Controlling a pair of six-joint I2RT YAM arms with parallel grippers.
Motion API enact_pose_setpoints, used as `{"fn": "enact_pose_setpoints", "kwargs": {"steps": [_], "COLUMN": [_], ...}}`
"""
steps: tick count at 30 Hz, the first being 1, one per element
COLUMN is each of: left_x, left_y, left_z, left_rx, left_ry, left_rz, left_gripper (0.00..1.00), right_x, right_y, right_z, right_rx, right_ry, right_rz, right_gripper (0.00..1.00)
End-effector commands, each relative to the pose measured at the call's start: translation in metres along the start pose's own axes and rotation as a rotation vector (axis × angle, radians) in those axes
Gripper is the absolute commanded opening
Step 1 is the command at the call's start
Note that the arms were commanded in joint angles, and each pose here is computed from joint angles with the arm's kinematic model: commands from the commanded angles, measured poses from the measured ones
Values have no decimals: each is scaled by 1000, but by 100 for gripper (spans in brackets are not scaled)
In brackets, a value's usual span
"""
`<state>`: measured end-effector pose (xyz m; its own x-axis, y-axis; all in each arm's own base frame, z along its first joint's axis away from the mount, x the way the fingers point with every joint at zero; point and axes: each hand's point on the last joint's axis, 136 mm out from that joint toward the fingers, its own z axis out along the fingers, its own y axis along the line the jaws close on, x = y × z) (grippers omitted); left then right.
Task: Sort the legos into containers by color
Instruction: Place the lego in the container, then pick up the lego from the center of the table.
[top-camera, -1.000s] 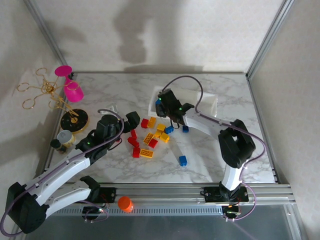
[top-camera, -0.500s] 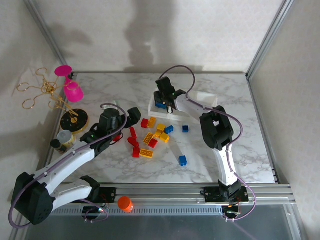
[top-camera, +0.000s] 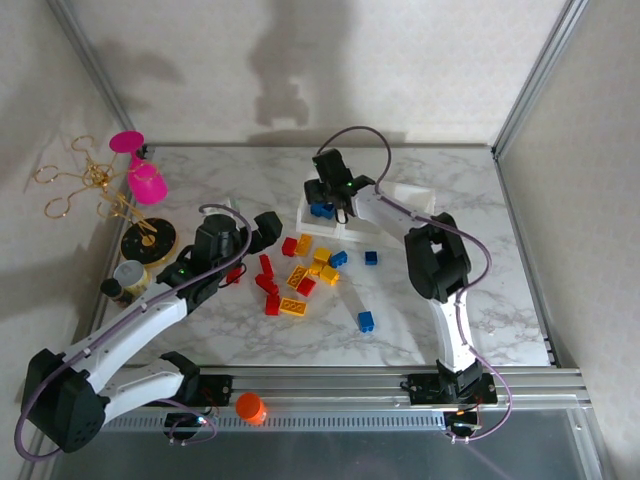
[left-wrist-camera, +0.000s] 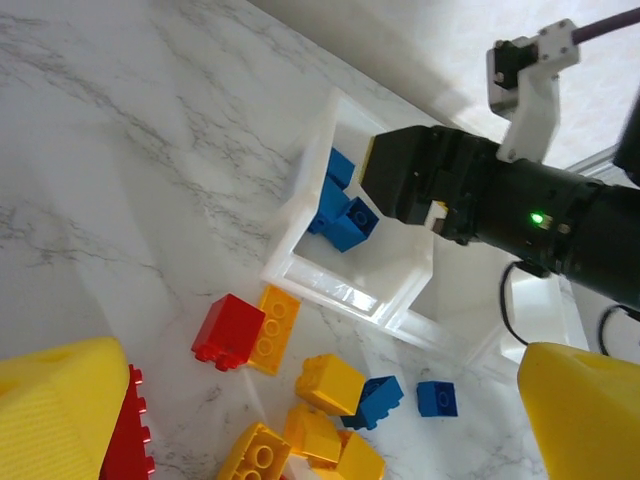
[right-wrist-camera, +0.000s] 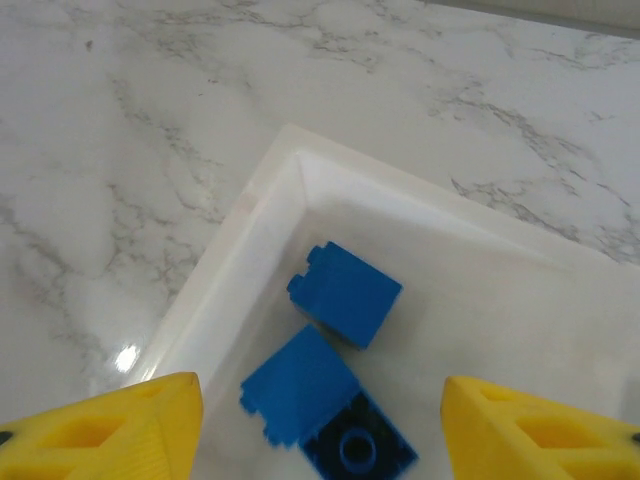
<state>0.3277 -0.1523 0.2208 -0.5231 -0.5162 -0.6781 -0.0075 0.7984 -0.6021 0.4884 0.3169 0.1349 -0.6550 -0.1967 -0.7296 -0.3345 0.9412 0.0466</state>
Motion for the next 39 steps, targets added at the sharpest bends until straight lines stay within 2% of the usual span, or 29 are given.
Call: {"fn": "enact_pose_setpoints", "kwargs": {"steps": [1,7,14,25,30,39], "left_x": [-11,6,31,64,69,74], "left_y": [-16,-15,-17,-13,-15,-17], "left_z": [-11,-15,-20,-18,-17,-13], "left_rx": [57,66,92,114,123,123], "left_ry": [-12,33,74,105,109,114], "left_rz": [-5,-2,-11,-37,-38,-38], "left_gripper": [100,100,100,100,100,100], "right_x": [-33,2,64,162,181,184], "right_y": [11,4,-33,-59,-67,-78], "right_z": [-62,-100,-128,-110,-94,-74], "right_rx": [-75,-117,1,103,156,211], "right_ry": [-110,-76,-34,110,149,179], "right_rz": [21,71,198,364,352,324], "right_gripper": [66,71,74,80,74,60]}}
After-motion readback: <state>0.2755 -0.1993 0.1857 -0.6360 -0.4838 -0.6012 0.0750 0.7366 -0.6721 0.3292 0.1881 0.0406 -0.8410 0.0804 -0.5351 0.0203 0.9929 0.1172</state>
